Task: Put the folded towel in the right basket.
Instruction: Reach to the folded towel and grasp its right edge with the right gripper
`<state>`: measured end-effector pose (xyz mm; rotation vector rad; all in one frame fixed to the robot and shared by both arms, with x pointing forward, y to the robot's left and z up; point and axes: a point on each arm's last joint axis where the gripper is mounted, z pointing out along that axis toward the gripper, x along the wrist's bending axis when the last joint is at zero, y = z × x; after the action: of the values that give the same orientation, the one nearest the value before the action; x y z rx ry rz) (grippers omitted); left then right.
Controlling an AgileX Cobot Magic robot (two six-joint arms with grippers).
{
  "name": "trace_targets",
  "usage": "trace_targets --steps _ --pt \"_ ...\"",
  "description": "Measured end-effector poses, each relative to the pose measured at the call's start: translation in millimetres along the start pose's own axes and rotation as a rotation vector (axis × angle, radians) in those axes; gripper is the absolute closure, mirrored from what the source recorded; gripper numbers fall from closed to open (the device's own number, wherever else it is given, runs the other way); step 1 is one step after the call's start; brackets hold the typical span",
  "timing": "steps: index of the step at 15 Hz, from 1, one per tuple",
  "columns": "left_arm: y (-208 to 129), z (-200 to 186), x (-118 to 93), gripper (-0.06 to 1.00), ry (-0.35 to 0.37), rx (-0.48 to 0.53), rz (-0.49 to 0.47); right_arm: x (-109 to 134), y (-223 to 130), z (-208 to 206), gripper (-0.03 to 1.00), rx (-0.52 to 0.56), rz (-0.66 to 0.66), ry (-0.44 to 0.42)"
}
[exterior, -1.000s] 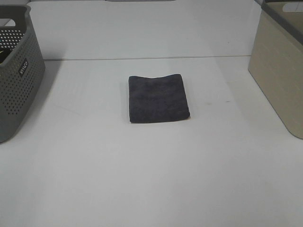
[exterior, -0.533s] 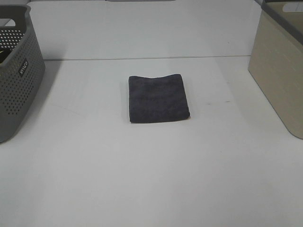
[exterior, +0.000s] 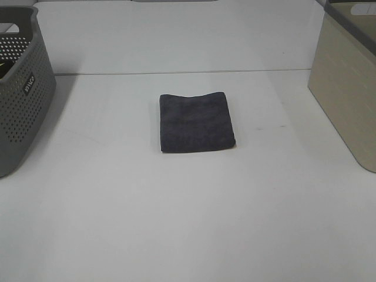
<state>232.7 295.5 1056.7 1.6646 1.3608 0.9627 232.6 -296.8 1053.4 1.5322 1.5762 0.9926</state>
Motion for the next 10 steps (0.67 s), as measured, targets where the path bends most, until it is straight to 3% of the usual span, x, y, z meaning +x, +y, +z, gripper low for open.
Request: trace_targets --steps 8,10 --pt "0.0 0.0 0.0 -0.04 0.000 0.000 0.000 0.7 0.3 0.5 0.20 0.004 0.004 0.008" --pt "0.0 0.0 0.0 -0.04 0.000 0.000 0.000 2.0 5.7 7.0 0.20 0.049 0.015 0.022"
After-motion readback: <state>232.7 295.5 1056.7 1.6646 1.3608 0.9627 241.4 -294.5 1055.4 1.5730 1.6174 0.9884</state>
